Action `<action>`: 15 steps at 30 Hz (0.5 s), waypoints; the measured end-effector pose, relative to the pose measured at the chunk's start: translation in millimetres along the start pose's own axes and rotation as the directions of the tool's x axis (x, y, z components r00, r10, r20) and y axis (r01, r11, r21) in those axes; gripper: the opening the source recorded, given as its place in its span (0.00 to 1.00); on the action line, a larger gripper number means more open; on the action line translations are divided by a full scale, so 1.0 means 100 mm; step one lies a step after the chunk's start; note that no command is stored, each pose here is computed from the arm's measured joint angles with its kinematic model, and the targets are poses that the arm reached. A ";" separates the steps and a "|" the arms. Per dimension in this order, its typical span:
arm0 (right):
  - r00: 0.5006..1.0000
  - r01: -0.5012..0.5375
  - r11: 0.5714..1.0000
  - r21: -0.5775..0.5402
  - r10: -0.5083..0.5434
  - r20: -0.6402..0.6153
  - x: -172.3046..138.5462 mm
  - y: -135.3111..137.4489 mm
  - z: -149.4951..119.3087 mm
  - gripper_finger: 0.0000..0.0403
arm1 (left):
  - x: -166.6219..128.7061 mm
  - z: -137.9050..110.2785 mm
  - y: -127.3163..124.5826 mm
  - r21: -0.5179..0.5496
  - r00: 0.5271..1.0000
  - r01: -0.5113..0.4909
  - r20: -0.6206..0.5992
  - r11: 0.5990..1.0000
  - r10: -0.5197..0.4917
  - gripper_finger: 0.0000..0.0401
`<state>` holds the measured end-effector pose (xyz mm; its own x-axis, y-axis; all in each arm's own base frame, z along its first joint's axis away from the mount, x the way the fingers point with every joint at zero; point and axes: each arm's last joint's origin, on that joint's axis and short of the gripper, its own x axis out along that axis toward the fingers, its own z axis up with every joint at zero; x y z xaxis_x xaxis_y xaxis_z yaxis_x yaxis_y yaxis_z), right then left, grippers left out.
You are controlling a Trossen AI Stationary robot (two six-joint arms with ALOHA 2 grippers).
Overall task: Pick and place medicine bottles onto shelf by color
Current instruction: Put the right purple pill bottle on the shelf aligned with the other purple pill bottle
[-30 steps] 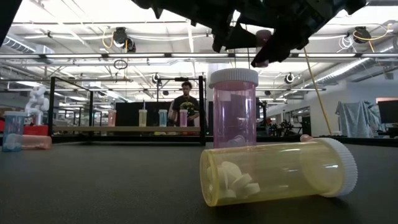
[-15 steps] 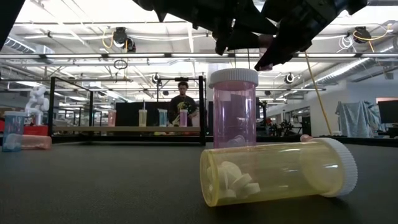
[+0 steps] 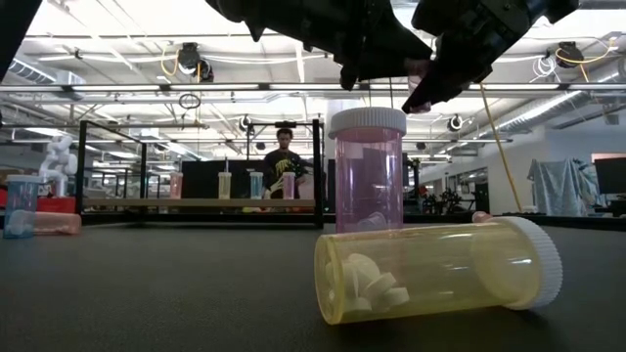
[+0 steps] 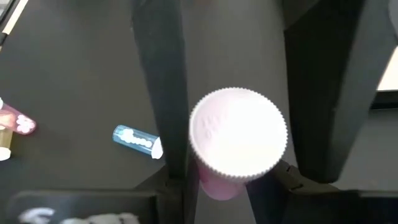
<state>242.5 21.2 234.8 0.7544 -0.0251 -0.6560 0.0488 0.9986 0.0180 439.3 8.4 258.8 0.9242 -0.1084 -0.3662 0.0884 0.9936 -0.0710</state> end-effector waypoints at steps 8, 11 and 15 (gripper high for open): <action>1.000 0.004 1.000 0.002 -0.004 -0.004 0.00 -0.01 0.00 0.25 | 0.00 0.00 0.01 0.001 1.000 0.004 -0.005 1.000 -0.004 0.31; 1.000 0.012 1.000 0.009 -0.012 -0.004 0.00 -0.03 0.00 0.25 | 0.00 0.00 0.02 0.000 1.000 0.001 -0.005 1.000 -0.001 0.30; 1.000 0.027 0.998 0.061 -0.027 -0.004 0.01 -0.09 0.00 0.27 | -0.01 0.00 0.06 -0.025 1.000 -0.007 -0.004 1.000 0.007 0.32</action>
<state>242.9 12.5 234.5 0.7504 -0.0520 -0.6589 0.1094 0.9929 0.0463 438.6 14.0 259.0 0.9235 -0.1013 -0.3700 0.0723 0.9932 -0.0914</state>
